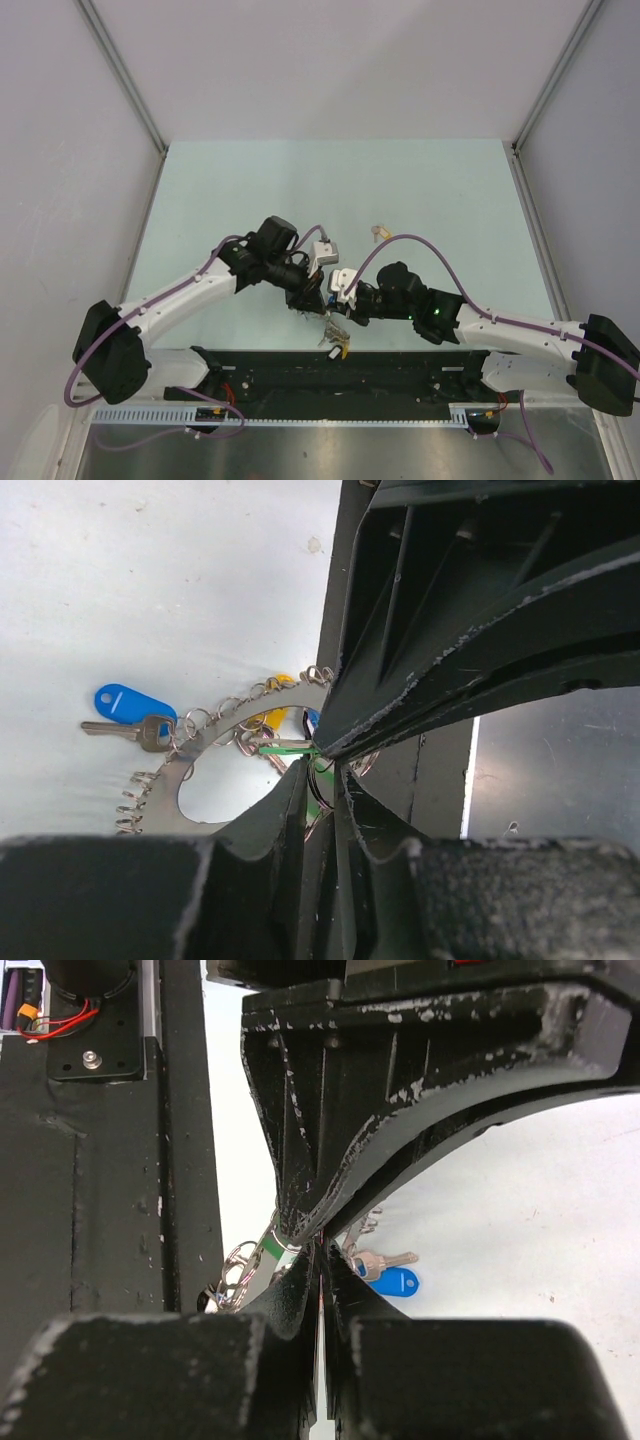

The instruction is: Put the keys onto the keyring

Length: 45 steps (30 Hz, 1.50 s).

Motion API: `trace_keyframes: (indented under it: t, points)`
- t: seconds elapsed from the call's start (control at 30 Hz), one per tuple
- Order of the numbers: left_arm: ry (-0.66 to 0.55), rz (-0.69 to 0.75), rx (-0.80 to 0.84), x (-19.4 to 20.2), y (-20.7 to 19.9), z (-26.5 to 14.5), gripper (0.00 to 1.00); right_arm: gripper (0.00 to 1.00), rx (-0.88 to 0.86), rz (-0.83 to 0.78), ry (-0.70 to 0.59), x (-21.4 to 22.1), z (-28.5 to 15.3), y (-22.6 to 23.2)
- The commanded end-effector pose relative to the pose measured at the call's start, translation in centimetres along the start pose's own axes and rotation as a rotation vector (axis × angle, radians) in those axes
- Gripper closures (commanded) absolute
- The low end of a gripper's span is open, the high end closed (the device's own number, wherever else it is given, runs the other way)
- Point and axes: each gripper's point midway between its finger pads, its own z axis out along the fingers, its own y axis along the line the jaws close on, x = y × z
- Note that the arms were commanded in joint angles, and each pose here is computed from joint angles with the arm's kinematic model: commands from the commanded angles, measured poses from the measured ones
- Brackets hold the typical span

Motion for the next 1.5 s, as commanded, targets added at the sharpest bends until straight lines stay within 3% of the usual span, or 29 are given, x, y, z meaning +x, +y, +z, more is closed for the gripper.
trace_keyframes:
  t: [0.0, 0.2, 0.43, 0.83, 1.0, 1.47]
  points:
    - [-0.03, 0.017, 0.062, -1.5, -1.3, -0.5, 0.81, 1.0, 0.033, -0.036, -0.087, -3.3, -0.2, -1.0]
    - [-0.043, 0.026, 0.059, -1.9, -1.5, -0.8, 1.0, 1.0, 0.043, -0.038, -0.092, -3.5, -0.4, -1.1]
    - [-0.094, 0.076, -0.006, -4.0, -1.2, -2.6, 1.0, 1.0, 0.096, -0.034, -0.129, -4.9, -1.4, -2.3]
    - [-0.308, 0.174, -0.09, -10.2, 1.2, -7.3, 0.99, 1.0, 0.243, 0.026, -0.197, -7.7, -3.4, -7.4]
    - [-0.314, 0.171, -0.075, -10.1, 2.6, -6.7, 1.0, 1.0, 0.27, 0.054, -0.186, -6.7, -3.6, -9.3]
    - [-0.368, 0.083, -0.101, -9.0, 5.5, -5.6, 1.0, 1.0, 0.18, 0.055, -0.121, -3.9, -1.5, -7.8]
